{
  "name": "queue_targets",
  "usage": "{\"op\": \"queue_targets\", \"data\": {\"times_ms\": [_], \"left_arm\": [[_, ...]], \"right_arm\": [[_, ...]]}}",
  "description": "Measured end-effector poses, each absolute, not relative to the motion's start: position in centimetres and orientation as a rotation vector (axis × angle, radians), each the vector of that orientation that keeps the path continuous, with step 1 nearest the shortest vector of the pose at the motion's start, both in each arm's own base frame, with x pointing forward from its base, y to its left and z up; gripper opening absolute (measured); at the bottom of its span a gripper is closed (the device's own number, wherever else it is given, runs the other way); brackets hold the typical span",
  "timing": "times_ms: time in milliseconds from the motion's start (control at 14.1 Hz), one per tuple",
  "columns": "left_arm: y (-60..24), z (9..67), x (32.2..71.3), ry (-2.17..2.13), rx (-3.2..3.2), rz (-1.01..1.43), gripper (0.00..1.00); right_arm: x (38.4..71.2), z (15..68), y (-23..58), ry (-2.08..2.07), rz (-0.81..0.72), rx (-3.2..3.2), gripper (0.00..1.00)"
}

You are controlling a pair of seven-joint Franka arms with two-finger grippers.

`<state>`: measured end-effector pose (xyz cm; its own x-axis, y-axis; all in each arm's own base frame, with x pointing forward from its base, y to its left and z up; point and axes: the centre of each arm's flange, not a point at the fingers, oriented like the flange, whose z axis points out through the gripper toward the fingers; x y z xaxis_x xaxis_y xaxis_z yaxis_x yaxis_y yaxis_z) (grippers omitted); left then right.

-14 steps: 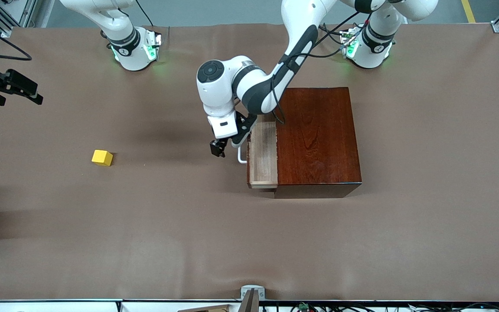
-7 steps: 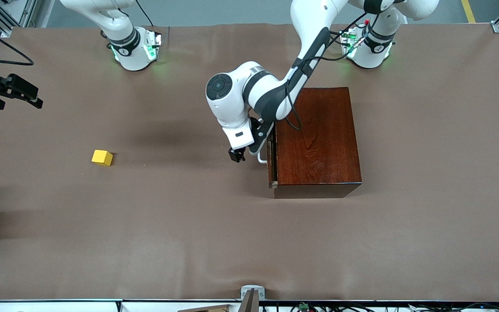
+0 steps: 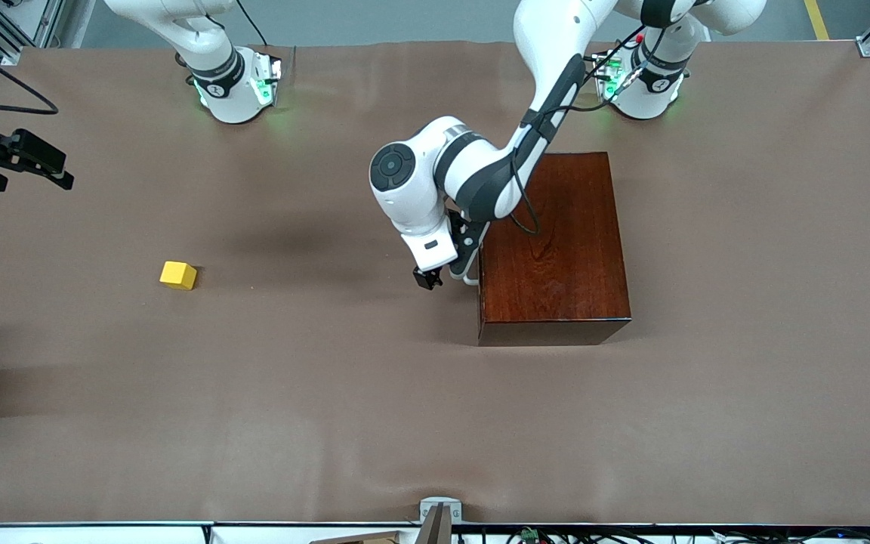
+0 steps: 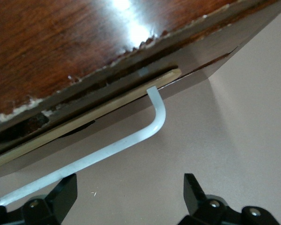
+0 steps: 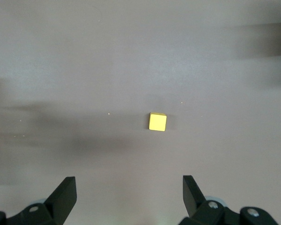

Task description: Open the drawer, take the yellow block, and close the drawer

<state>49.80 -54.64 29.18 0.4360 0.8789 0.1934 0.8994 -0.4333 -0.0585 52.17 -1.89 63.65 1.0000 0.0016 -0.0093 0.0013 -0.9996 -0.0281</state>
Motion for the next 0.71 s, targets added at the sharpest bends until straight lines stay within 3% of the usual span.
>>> {"op": "queue_targets", "data": {"times_ms": [426,710], "left_arm": [[-54.8,29.9,49.9,-1.556,-2.559,-0.201,1.0],[-53.6,41.5,51.3,-1.45,-2.783,-0.238,1.0]], "right_arm": [[52.2,63.6,-1.9,-0.001,0.016,-3.114,1.0],[52.2,63.6,-2.0,0.0,0.018,-3.114,1.0]]}}
